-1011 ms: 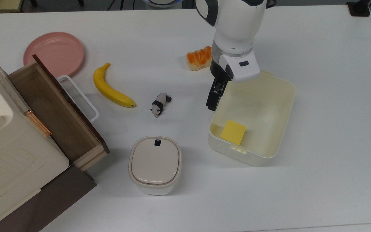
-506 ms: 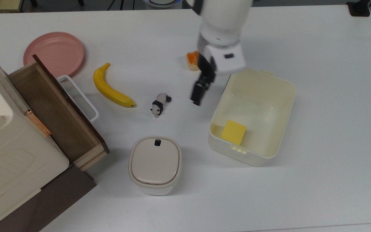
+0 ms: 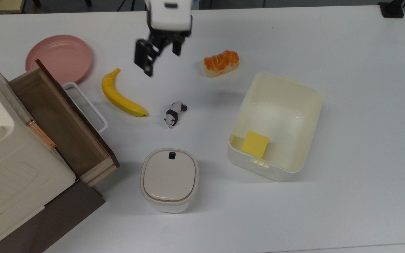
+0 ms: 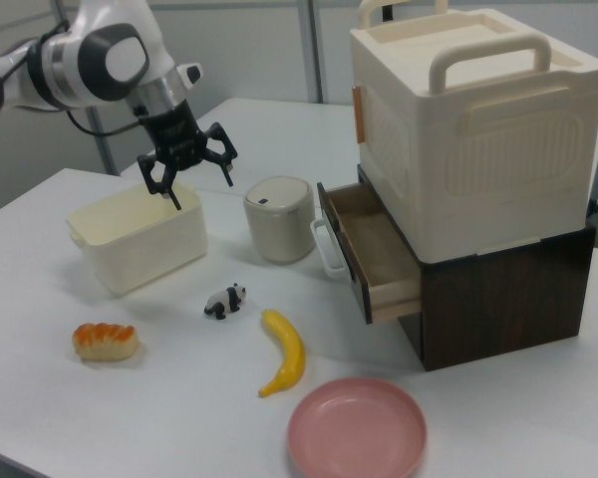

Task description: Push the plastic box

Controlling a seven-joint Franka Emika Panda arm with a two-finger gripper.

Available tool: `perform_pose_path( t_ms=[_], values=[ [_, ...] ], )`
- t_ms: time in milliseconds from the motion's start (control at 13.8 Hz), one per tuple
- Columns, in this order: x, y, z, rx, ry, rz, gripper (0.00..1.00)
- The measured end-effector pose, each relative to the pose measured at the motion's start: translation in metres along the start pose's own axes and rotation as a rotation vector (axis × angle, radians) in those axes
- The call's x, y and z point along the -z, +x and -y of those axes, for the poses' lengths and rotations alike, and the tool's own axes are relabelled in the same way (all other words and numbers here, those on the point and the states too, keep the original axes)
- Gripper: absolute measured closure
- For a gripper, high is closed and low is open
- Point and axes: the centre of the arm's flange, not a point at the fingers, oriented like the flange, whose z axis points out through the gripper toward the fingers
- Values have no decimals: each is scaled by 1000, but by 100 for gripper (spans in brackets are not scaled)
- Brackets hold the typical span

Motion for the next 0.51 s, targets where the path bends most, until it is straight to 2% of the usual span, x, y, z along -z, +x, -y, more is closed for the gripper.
perform_pose_path(
  t_ms=[217, 361, 506],
  values=[
    [20, -18, 4, -93, 28, 19, 0],
    [28, -21, 12, -242, 44, 40, 0],
    [26, -15, 24, -434, 58, 66, 0]
  ],
)
